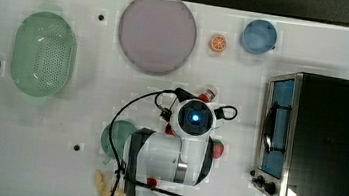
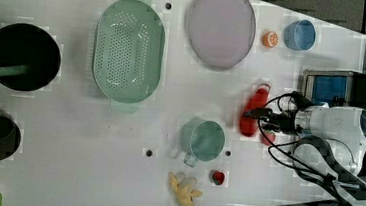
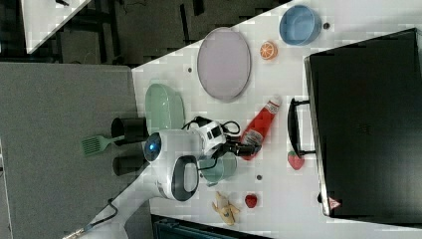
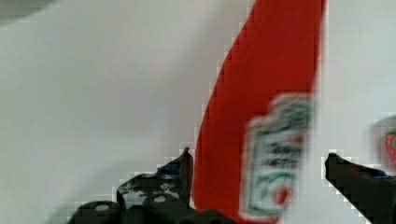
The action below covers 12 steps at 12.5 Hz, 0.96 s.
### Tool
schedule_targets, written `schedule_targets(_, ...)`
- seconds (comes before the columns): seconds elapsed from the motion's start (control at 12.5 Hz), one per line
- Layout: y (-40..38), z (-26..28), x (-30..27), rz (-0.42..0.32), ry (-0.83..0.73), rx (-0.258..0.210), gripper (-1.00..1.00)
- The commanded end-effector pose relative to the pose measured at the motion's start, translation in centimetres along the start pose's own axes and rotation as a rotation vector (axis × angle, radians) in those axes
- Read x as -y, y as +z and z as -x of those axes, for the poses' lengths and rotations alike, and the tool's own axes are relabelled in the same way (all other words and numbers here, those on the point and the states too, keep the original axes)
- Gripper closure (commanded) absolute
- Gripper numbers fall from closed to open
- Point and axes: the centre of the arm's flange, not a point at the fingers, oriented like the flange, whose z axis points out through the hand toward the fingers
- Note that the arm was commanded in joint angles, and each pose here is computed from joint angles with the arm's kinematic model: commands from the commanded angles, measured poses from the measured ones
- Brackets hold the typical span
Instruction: Pick ketchup from plate and place it on table.
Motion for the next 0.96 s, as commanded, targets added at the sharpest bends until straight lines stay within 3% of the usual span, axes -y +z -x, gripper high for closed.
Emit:
schedule_targets(0.08,-4.7,-1.4,1.5,-0.039,0.034,-0.097,-1.0)
schedule_targets(0.48,-17.9,-2.2,3.4,-0.045,0.247,-0.106,-1.0)
schedule_targets(0.72,-29.0,-1.9,4.4,-0.088,0.349,-0.186,-1.0)
schedule_targets(0.8,-31.8,-1.2,4.3,-0.086,0.398,-0.177,-1.0)
schedule_targets(0.96,-35.7,0.7,3.8,-0.046,0.456,-0.117,-1.0)
